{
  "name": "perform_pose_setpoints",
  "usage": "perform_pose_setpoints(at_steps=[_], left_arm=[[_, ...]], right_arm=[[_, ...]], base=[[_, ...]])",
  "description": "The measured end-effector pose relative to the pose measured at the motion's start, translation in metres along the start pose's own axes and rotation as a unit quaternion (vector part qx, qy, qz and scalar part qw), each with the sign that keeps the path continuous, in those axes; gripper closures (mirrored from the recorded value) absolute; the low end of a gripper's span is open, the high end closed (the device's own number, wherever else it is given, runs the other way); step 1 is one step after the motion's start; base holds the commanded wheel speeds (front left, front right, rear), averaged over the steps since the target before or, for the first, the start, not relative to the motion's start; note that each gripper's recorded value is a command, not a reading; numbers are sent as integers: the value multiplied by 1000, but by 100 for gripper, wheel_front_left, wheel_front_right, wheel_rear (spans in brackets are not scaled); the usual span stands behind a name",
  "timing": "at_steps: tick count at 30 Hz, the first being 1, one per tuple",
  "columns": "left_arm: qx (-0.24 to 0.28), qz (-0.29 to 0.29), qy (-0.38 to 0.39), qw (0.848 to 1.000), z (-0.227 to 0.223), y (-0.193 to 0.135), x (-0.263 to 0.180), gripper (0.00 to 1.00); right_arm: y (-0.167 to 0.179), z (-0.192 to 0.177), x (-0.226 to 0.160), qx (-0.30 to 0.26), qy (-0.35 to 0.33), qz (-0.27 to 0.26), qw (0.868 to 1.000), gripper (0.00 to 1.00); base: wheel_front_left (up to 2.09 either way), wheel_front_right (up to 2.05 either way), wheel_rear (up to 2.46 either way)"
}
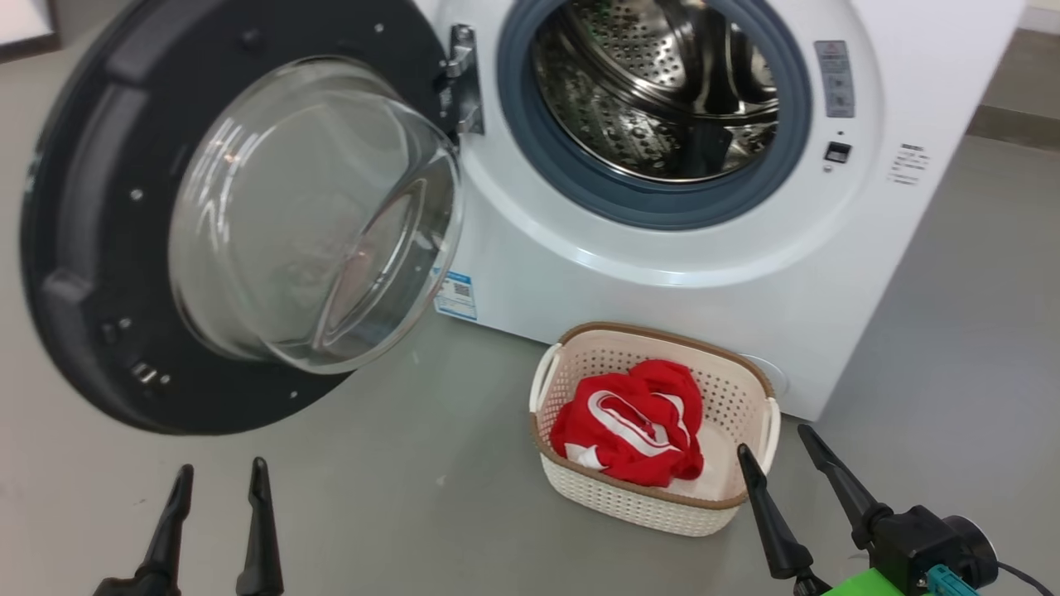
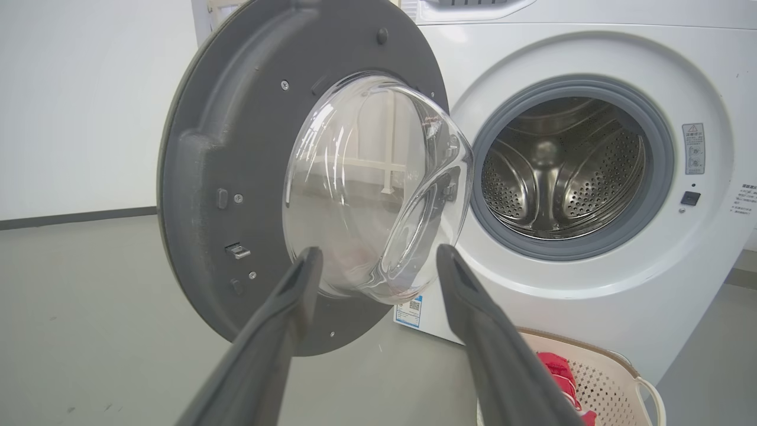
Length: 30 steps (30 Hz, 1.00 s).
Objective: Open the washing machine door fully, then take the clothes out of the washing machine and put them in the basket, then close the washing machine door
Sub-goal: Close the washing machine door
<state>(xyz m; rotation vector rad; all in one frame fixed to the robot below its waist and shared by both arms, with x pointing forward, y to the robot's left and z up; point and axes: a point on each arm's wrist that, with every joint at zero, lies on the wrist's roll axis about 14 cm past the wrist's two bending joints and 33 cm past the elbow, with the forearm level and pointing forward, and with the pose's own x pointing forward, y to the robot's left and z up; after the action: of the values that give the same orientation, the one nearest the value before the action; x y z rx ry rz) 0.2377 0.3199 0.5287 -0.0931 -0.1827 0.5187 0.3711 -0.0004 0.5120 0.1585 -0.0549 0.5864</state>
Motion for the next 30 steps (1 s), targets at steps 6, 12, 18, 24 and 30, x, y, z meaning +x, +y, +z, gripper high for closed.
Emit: perform_pose_setpoints(at_steps=[6,12,18,24,30], left_arm=[[8,37,-6,999,5,25,-10,0],[13,58,-9,998,8,37,-15,0],[14,60,-10,998,9,38,-14,53],[6,58,-29,998,20,36,-9,100],[8,68,-97,993,63,44,7,100]], right_arm=[[24,-3,11,6,4,39,999,0],[31,0,18,5,0,52,999,0],[31,-2,17,5,2,51,999,0],[29,-2,15,6,3,47,999,0],[26,-4,14,7,5,43,999,0]], base=[[0,0,0],[0,0,0],[0,0,0],[0,0,0],[0,0,0]])
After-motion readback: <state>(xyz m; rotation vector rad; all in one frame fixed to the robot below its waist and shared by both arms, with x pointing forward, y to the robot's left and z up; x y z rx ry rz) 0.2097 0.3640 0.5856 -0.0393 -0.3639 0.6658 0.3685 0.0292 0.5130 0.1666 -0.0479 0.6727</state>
